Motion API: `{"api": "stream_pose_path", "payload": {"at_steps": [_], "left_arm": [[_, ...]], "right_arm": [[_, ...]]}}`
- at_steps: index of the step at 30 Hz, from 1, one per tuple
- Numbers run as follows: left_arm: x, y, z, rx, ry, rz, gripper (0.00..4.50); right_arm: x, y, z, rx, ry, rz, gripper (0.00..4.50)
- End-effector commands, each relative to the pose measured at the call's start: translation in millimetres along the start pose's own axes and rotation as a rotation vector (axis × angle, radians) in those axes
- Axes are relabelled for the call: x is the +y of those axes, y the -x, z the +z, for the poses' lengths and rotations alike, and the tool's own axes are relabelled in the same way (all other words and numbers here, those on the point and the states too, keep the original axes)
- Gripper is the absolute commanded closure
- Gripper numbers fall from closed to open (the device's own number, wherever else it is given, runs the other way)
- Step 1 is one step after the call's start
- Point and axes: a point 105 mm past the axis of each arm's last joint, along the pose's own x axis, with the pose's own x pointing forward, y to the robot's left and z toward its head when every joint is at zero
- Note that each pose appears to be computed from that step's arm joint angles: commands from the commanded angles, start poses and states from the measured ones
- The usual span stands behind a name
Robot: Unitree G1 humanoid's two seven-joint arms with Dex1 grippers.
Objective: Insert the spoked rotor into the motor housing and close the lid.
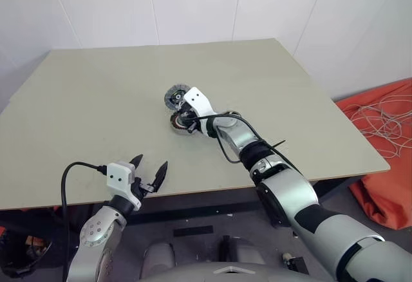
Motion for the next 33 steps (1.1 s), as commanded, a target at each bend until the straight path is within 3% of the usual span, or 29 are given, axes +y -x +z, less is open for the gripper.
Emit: {"api": "stream_pose_path", "payload": {"at_steps": [1, 7, 8, 15, 17, 21, 28, 29, 33], "left_arm": [[-4, -3, 16, -0.053, -0.012, -0.014, 0.0], [-5, -3, 18, -0.052, -0.008, -0.015, 0.0], [-5, -3, 18, -0.051, -0.008, -0.015, 0.0], [-5, -2, 17, -0.048, -0.004, -0.015, 0.0], [-5, -1, 17, -0.047, -0.002, -0.014, 0.0], [-5, 0, 15, -0.042, -0.001, -0.014, 0.0], [-3, 0, 13, -0.039, 0.003, -0.01, 0.0], [-3, 0, 13, -0.039, 0.003, -0.01, 0.0], [-4, 0, 13, -0.038, 0.004, -0.012, 0.0]], "right_arm": [[-5, 2, 11, -0.033, 0.015, -0.009, 3.84], [-4, 2, 16, -0.056, 0.002, 0.003, 3.84], [-4, 2, 17, -0.058, 0.001, 0.006, 3.1], [-5, 2, 23, -0.085, 0.012, -0.021, 0.82], [-6, 2, 32, -0.124, -0.005, -0.021, 0.82], [-6, 10, 61, -0.238, -0.078, 0.014, 1.8], [4, 24, 82, -0.304, -0.119, 0.055, 4.3], [8, 24, 81, -0.292, -0.113, 0.059, 4.47], [29, 23, 70, -0.242, -0.058, 0.104, 4.47]]}}
